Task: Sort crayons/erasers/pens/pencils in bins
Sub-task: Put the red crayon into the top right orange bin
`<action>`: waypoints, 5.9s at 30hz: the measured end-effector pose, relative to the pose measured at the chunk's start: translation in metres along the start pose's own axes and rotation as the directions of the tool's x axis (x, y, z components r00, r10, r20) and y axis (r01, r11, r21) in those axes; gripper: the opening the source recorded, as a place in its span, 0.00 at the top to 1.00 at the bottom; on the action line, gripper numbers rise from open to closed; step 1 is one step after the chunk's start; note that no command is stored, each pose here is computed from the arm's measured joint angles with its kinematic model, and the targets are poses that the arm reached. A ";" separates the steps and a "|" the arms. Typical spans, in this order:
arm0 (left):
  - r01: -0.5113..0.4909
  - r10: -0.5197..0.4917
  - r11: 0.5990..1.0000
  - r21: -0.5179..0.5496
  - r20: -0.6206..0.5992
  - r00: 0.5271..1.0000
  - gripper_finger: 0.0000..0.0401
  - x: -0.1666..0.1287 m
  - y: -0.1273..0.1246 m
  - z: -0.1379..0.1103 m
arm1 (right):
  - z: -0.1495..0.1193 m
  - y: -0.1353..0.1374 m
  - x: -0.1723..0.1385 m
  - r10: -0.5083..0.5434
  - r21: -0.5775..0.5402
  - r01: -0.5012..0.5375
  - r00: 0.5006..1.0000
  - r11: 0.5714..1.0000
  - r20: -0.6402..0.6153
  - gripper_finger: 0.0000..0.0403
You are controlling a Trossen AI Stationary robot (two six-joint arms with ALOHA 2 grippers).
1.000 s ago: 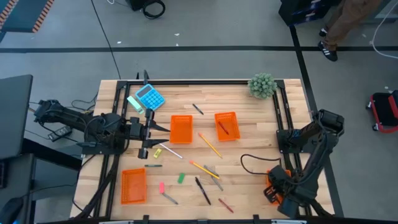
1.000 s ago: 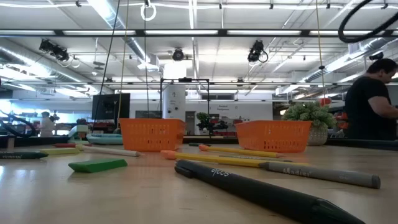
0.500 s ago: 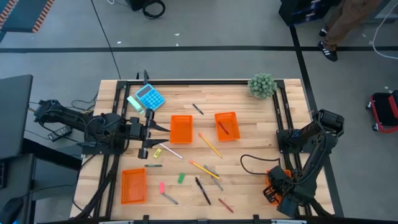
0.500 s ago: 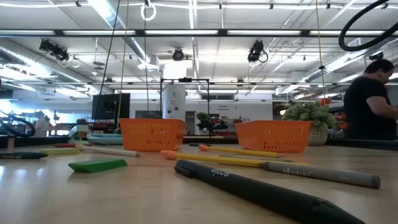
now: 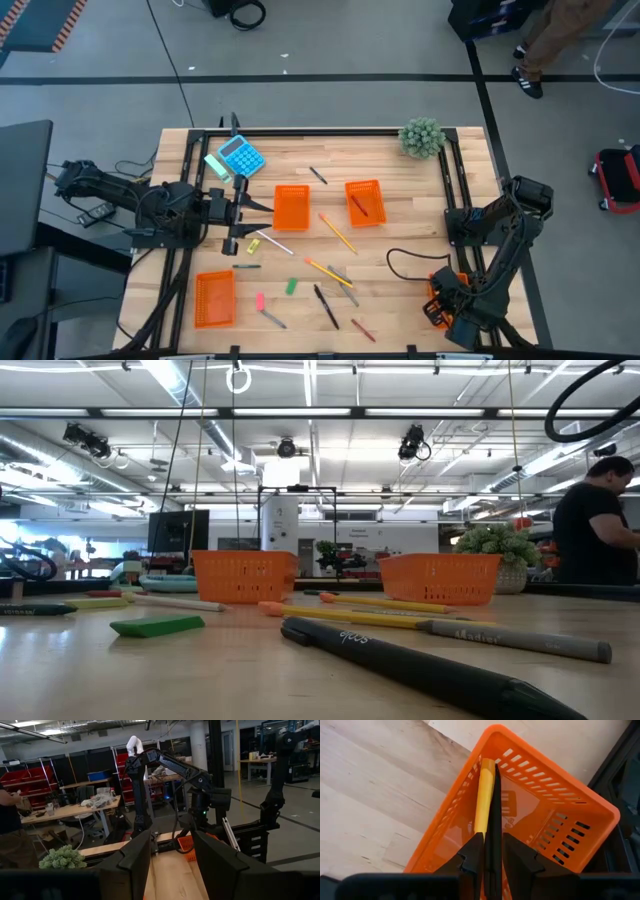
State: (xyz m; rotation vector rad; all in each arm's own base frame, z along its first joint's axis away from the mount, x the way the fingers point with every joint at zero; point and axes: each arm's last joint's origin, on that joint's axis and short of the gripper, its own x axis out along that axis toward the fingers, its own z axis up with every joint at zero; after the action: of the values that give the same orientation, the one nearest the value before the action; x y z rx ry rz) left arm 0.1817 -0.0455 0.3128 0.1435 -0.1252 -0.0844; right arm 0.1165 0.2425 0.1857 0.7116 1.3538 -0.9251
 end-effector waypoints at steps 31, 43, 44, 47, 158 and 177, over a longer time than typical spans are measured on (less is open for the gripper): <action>-0.002 0.002 1.000 -0.001 0.007 1.000 0.60 0.000 0.000 0.001 | 0.062 0.138 -0.019 0.639 -0.280 -0.590 0.758 0.757 0.129 0.81; -0.002 0.002 1.000 -0.002 0.006 1.000 0.60 0.000 0.000 0.000 | 0.064 0.171 0.015 0.596 -0.255 -0.587 0.802 0.769 -0.048 0.81; -0.002 0.002 1.000 -0.002 0.006 1.000 0.60 0.000 0.000 0.001 | 0.063 0.172 0.016 0.594 -0.255 -0.585 0.803 0.770 -0.047 0.81; -0.002 0.002 1.000 -0.002 0.006 1.000 0.60 0.000 0.000 0.001 | 0.061 0.175 0.021 0.582 -0.279 -0.575 0.811 0.769 -0.066 0.81; -0.004 0.004 1.000 -0.006 0.020 1.000 0.60 0.000 0.000 0.002 | 0.097 0.128 0.058 0.042 -0.551 -0.025 0.999 0.834 0.018 0.86; -0.003 0.003 1.000 -0.014 0.019 1.000 0.60 0.000 0.000 0.002 | 0.091 0.134 0.061 0.130 -0.566 -0.100 0.991 0.818 0.014 0.86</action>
State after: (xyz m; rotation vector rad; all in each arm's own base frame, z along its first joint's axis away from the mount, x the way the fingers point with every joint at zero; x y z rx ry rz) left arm 0.1815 -0.0454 0.3145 0.1288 -0.1436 -0.0837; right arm 0.2767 0.2197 0.1238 0.2993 1.4252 -0.3972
